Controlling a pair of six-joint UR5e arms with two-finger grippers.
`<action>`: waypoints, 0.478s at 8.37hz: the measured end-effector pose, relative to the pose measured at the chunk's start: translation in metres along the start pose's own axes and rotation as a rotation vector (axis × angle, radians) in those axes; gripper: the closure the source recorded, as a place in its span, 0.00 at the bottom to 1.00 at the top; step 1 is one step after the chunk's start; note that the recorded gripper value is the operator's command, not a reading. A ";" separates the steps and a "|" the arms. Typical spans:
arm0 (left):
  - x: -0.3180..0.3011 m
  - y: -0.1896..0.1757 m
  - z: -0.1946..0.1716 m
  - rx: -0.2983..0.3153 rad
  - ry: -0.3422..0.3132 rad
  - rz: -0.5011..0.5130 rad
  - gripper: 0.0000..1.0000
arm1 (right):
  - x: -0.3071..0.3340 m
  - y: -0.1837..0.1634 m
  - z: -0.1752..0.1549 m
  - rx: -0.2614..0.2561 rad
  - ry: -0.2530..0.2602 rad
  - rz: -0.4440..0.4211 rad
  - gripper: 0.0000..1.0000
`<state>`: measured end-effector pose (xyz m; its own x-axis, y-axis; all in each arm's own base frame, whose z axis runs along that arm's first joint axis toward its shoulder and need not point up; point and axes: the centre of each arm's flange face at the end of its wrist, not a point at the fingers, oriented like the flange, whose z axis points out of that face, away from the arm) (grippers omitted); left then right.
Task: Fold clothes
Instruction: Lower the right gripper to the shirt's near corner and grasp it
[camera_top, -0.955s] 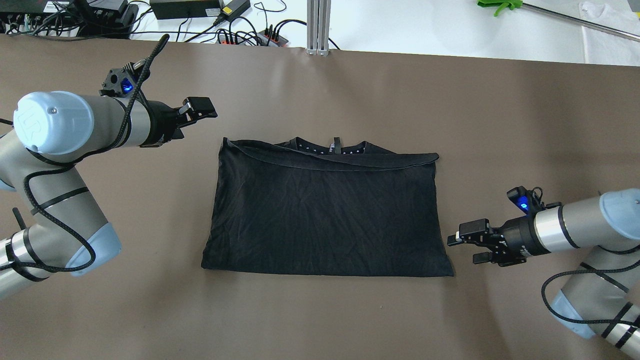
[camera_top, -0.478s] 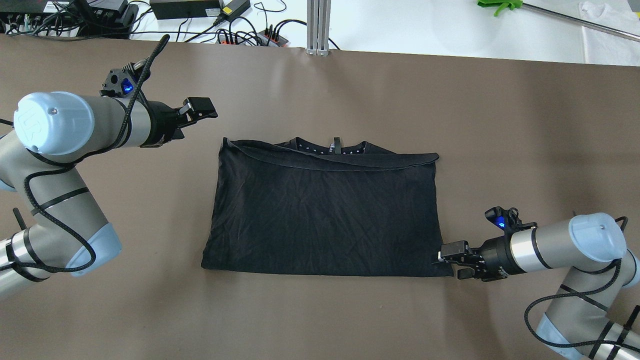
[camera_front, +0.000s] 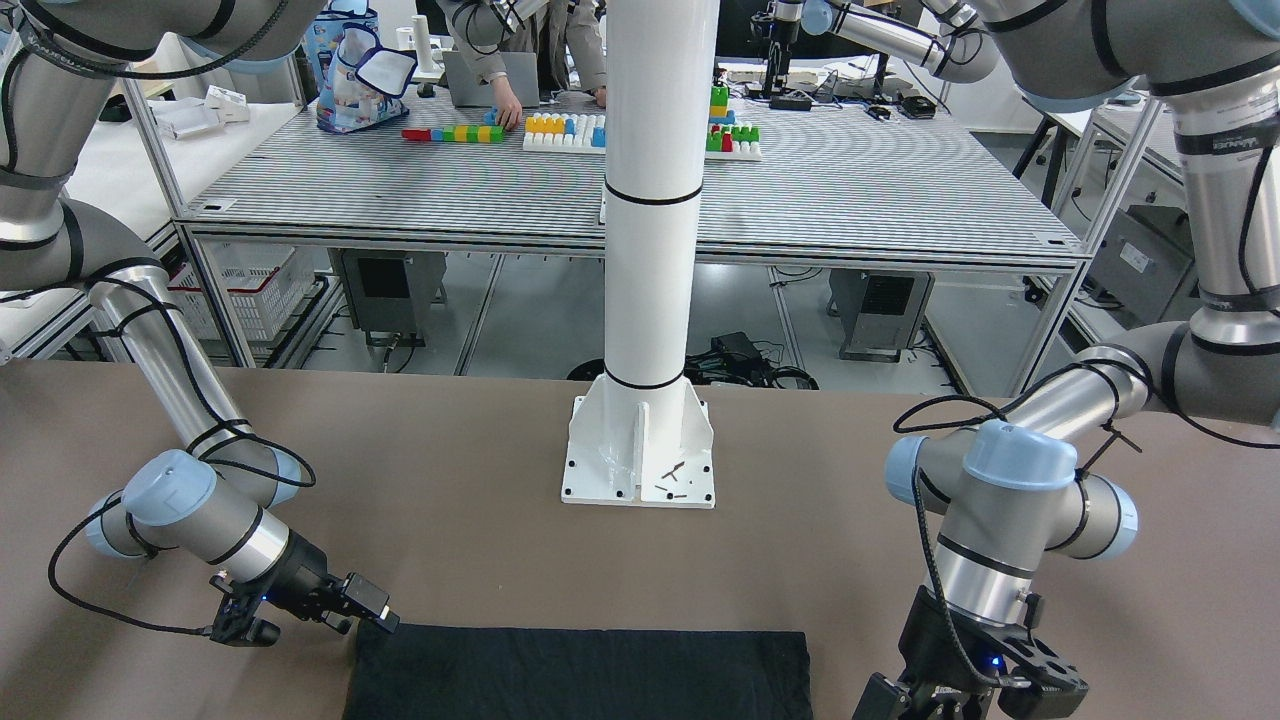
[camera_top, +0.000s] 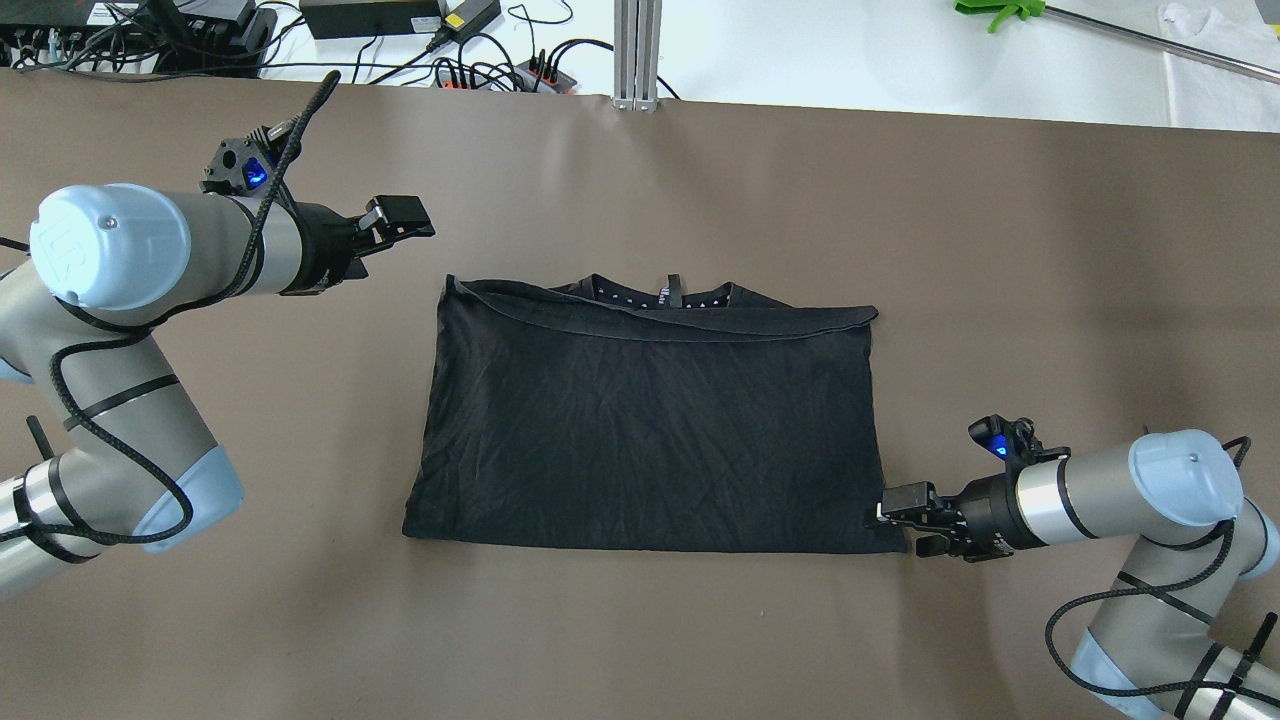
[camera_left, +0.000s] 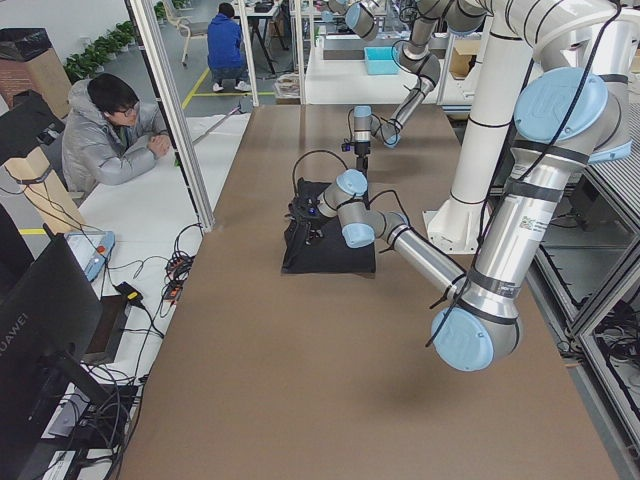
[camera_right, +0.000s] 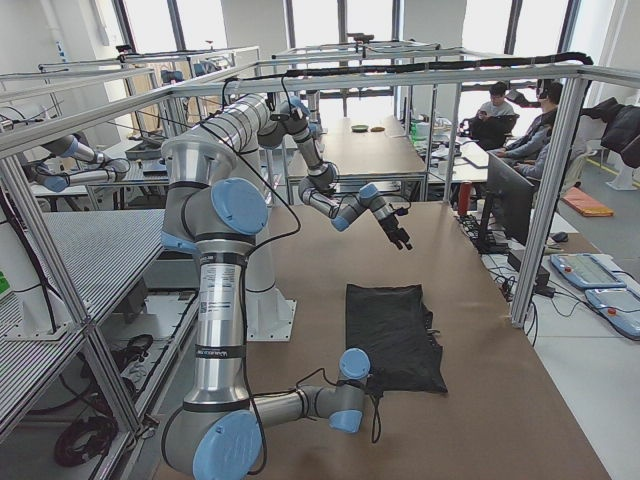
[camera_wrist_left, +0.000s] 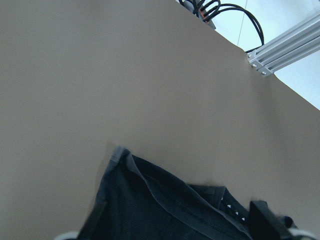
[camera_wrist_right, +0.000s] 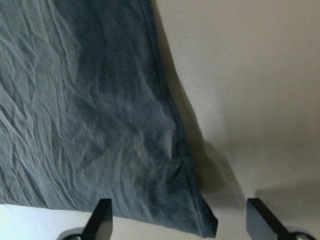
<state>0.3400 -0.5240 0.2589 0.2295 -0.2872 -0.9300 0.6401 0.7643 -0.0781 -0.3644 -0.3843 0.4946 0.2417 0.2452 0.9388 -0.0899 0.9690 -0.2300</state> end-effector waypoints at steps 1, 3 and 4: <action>0.000 0.000 0.001 0.000 -0.002 0.001 0.00 | 0.001 -0.001 0.001 0.005 0.003 0.002 0.48; -0.001 0.000 0.002 -0.001 -0.003 0.002 0.00 | 0.002 -0.003 0.002 0.018 0.004 0.004 0.78; -0.001 0.000 0.002 -0.001 -0.004 0.003 0.00 | 0.001 -0.004 0.002 0.021 0.002 0.002 0.96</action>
<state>0.3414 -0.5246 0.2605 0.2340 -0.2873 -0.9288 0.6389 0.7656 -0.0758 -0.3653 -0.3875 0.4970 0.2438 0.2476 0.9377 -0.1106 0.9676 -0.2267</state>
